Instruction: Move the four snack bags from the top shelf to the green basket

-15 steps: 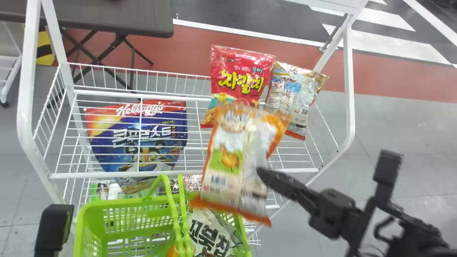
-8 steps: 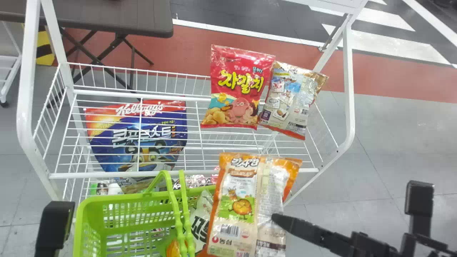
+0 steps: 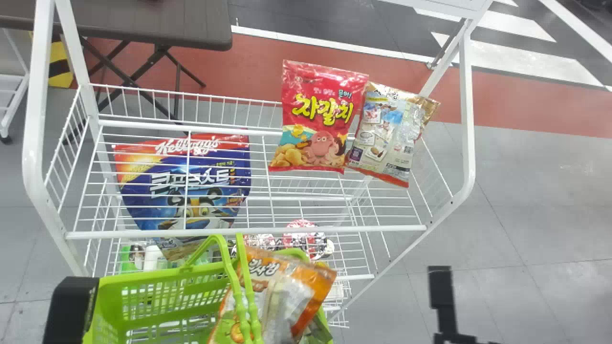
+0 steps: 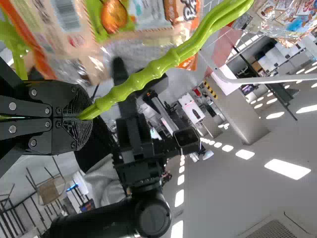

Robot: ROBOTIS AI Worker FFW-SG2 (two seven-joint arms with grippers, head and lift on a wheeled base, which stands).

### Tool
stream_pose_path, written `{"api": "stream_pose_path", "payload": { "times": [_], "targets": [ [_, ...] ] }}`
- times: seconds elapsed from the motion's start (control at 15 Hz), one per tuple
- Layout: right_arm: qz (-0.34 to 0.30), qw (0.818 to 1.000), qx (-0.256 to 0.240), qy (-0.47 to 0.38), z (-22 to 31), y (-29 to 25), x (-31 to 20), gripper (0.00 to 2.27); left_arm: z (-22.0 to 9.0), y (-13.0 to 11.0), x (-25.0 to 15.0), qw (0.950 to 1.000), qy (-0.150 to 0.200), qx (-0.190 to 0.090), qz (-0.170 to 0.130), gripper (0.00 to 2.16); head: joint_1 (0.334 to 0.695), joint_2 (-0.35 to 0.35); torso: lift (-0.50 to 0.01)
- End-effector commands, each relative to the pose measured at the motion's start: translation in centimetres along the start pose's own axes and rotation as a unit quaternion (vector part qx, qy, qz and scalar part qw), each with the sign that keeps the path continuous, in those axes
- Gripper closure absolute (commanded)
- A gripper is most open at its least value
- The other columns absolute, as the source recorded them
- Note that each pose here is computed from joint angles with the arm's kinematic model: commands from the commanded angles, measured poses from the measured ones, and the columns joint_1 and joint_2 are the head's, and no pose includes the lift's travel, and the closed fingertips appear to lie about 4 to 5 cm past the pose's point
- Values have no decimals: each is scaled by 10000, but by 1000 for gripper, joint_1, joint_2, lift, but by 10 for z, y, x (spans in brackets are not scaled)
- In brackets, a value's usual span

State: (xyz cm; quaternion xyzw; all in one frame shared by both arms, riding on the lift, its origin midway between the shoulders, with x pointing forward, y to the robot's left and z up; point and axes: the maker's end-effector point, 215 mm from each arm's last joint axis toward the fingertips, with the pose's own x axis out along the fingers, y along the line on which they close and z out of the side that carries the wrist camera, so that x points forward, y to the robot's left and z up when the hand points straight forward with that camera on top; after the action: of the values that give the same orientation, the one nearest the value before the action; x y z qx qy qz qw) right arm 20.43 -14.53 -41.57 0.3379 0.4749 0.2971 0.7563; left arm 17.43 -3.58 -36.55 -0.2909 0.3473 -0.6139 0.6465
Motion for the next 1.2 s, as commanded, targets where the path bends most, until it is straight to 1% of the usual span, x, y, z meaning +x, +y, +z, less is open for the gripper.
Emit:
{"api": "stream_pose_path", "payload": {
  "times": [0.0, 0.2, 0.33, 0.4, 0.53, 0.6, 0.67, 0.73, 0.8, 1.0, 1.13],
  "targets": [
    [59, 9996, -25, 278, -11, 5, 26, 2071, -2, -3, 3, 10000, 22, 4, -34, 2078, 695, -350, 0],
    [374, 9982, -29, 464, -21, 24, 42, 2071, -5, -2, 7, 10000, 71, 13, 12, 2078, 695, -350, 0],
    [871, 9947, 41, 547, -29, 46, 41, 2071, -5, -1, 5, 10000, 69, 14, 29, 2078, 695, -350, 0],
    [950, 9940, 37, 543, -28, 49, 38, 2071, -4, 0, 4, 10000, 67, 15, 36, 2081, 695, -350, 0],
    [808, 9952, 56, 543, -23, 36, 40, 2061, -5, -2, 6, 10000, 76, 20, 6, 2078, 695, -350, 0],
    [719, 9958, 162, 543, -20, 23, 44, 1922, -4, -3, 7, 10000, 81, 35, -7, 2081, 695, -350, 0],
    [569, 9965, 245, 567, -22, 11, 47, 1379, -3, -2, 7, 10000, 70, 42, -2, 2078, 695, -350, 0],
    [450, 9969, 260, 597, -22, 1, 47, 306, -2, -2, 7, 10000, 63, 50, 4, 2078, 695, -350, 0],
    [369, 9971, 242, 622, -19, -6, 47, -2, 0, -1, 7, 10000, 62, 73, 13, 2078, 695, -350, 0],
    [261, 9979, 73, 593, -2, -14, 45, 53, 3, 1, 8, 9999, 53, 96, 44, 2078, 695, -350, 0],
    [167, 9990, -125, 395, 14, -11, 34, 53, 5, 2, 8, 9999, 53, 105, 53, 2078, 695, -350, 0]
  ]
}}
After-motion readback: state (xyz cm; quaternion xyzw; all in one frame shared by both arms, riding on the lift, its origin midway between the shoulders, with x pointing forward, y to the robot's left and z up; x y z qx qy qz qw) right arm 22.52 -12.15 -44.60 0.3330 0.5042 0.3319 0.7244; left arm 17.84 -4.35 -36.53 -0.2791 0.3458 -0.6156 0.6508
